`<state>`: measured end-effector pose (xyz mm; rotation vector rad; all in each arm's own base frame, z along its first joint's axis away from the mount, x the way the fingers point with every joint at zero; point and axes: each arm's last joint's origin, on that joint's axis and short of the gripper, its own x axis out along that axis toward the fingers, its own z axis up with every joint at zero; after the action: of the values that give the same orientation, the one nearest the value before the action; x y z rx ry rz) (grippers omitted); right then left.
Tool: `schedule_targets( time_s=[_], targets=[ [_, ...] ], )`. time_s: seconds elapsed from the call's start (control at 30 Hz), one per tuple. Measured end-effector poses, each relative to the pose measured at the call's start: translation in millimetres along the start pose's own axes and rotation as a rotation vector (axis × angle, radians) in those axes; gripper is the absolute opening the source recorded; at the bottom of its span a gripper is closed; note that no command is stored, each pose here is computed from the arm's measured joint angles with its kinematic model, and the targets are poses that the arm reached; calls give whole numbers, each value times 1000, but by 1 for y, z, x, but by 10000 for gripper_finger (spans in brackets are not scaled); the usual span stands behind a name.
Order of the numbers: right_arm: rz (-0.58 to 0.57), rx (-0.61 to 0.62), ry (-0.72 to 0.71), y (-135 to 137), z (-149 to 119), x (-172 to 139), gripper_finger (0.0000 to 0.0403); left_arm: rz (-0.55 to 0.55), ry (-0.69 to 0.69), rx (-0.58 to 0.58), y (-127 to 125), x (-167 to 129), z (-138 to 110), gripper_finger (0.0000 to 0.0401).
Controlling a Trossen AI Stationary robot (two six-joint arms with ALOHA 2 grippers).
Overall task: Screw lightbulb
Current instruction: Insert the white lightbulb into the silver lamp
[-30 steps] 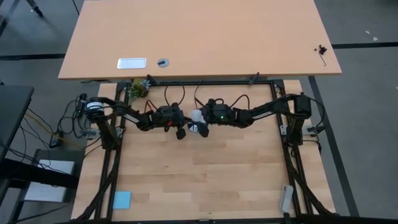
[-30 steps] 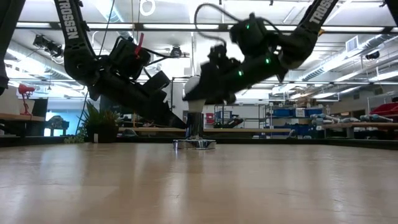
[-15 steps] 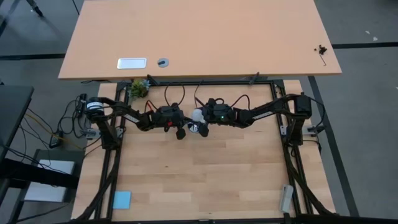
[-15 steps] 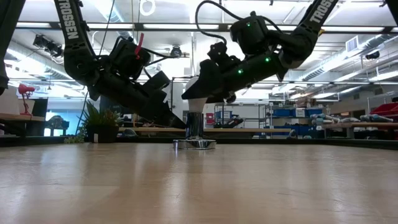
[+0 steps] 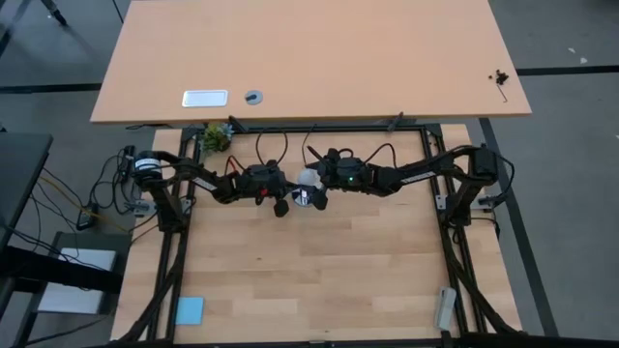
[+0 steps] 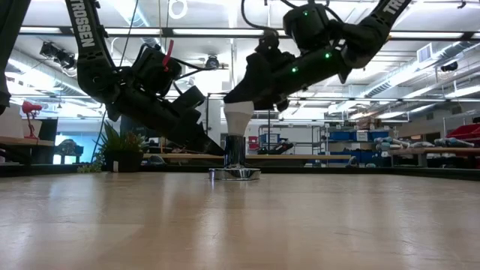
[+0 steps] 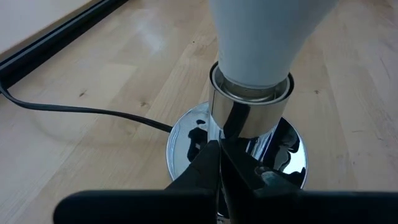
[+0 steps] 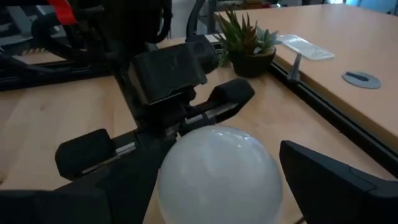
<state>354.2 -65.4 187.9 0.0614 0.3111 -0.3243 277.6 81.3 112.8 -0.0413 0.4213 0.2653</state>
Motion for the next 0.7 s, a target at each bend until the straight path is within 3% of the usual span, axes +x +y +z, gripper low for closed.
schedule_targets(
  time_s=[0.3, 0.47, 0.7],
  targets=[
    [-8, -50, 96, 2, 34, -10, 336, -10, 3, -1, 0, 1, -2, 19],
    [-2, -93, 191, 6, 61, -11, 336, -19, 50, -9, -1, 8, -15, 19],
    [80, -66, 361, 6, 98, -23, 336, -48, 0, -19, -11, 16, -22, 19]
  ],
)
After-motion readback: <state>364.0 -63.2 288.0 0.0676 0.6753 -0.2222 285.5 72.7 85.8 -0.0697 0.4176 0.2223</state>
